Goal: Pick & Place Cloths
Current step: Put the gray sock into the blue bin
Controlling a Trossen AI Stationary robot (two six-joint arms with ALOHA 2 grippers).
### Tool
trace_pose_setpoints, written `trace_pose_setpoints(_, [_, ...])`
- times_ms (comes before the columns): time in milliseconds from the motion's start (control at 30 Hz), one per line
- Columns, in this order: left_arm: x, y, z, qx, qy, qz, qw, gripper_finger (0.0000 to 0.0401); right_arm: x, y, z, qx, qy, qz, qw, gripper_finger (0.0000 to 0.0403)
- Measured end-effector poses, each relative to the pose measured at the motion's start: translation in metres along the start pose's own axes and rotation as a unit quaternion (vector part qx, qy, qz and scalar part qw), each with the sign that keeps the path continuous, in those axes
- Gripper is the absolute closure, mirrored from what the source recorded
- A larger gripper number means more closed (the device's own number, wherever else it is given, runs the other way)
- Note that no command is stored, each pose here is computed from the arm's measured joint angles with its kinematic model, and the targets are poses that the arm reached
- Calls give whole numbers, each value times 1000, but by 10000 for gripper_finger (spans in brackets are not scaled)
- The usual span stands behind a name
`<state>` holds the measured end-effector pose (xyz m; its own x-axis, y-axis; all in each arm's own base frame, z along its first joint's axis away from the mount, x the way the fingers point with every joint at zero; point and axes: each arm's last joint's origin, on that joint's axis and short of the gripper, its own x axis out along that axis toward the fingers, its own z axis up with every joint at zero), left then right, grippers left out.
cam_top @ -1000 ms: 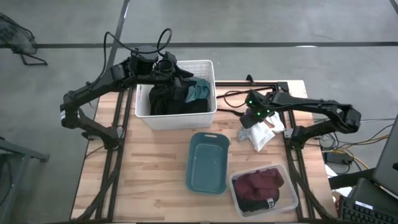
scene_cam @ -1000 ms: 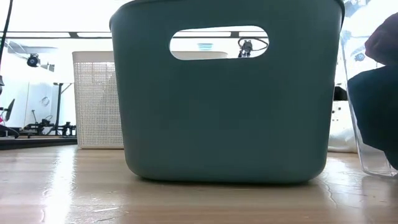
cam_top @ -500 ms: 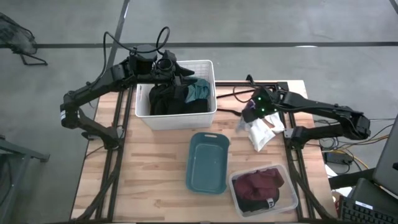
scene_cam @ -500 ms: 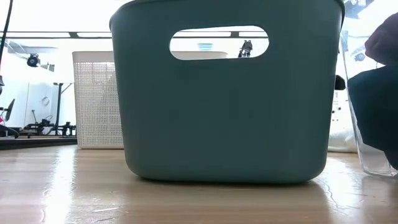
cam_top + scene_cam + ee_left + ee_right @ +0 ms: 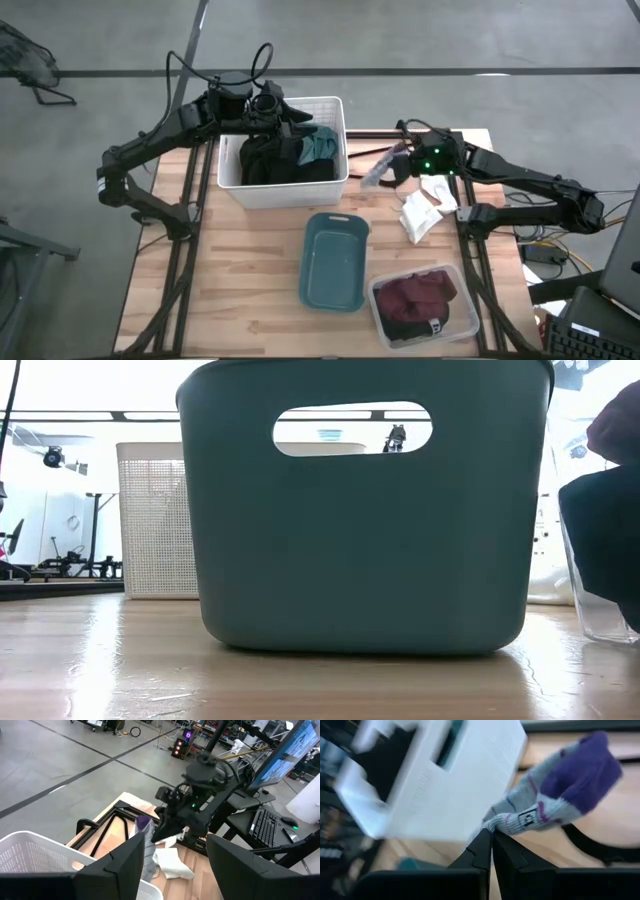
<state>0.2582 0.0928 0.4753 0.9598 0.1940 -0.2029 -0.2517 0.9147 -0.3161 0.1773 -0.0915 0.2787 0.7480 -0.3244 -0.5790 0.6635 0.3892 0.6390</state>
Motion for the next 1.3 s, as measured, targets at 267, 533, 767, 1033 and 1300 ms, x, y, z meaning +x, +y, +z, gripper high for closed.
trace_pose_setpoints(267, [0, 0, 0, 1, 0, 0, 1000, 183, -9, 14, 12, 13, -72, 74, 995, 394])
trace_pose_setpoints(533, [0, 0, 0, 2, 0, 0, 1000, 183, -17, 26, 24, 13, -139, 139, 980, 394])
trace_pose_setpoints(767, [1, 0, 0, 2, 0, 0, 1000, 183, -16, 29, 26, 21, -138, 157, 978, 394])
trace_pose_setpoints(1033, [3, 1, 0, 4, -1, 0, 1000, 183, -30, 58, 46, -62, -146, 205, 966, 394])
trace_pose_setpoints(1300, [3, 0, 0, 4, -2, 0, 1000, 183, -40, 94, 75, -123, -167, 241, 948, 394])
